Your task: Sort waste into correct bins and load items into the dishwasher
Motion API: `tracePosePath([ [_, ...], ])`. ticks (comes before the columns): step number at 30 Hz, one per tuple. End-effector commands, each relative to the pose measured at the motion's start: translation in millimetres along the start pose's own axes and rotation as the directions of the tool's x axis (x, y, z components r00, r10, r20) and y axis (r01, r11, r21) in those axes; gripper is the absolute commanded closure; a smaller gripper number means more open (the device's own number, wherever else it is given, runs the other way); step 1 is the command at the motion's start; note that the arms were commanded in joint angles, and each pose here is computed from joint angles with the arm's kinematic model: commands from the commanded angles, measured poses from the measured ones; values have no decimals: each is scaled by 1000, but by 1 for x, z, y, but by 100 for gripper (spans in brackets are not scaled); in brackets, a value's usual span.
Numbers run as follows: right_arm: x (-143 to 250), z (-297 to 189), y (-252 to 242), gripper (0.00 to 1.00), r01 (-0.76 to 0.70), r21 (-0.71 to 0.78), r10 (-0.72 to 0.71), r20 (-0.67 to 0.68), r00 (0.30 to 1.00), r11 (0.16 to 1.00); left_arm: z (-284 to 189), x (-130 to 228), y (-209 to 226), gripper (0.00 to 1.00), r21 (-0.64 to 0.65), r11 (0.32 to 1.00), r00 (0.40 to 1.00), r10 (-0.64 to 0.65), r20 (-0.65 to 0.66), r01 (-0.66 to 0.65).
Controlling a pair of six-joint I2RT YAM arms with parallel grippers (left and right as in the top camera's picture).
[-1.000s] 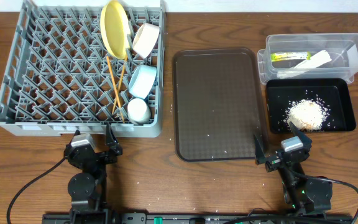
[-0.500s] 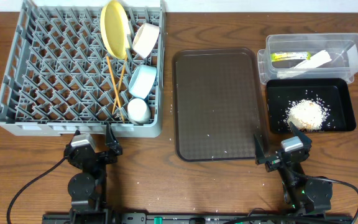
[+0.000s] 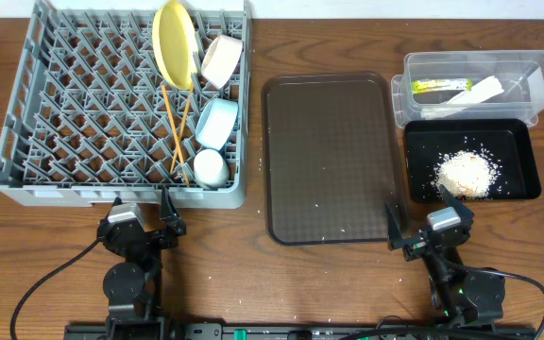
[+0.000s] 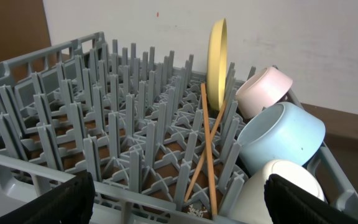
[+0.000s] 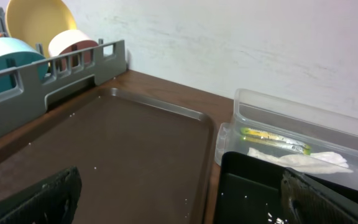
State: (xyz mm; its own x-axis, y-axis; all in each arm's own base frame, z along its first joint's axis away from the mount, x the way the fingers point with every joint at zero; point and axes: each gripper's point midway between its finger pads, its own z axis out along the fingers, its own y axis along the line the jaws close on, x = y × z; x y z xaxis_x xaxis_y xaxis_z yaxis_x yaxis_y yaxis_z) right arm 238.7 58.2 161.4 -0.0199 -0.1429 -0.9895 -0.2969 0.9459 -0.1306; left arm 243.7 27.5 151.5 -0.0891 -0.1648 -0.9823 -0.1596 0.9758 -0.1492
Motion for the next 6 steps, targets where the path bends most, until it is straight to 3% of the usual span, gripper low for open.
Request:
tracePosePath([
  [1, 0, 0, 3, 1, -6, -15, 6, 7, 1000, 1000, 1, 18, 7, 11, -32, 999, 998, 19, -53, -20],
  [6, 0, 0, 3, 1, -6, -15, 6, 7, 1000, 1000, 1, 18, 7, 11, -32, 999, 998, 19, -53, -20],
])
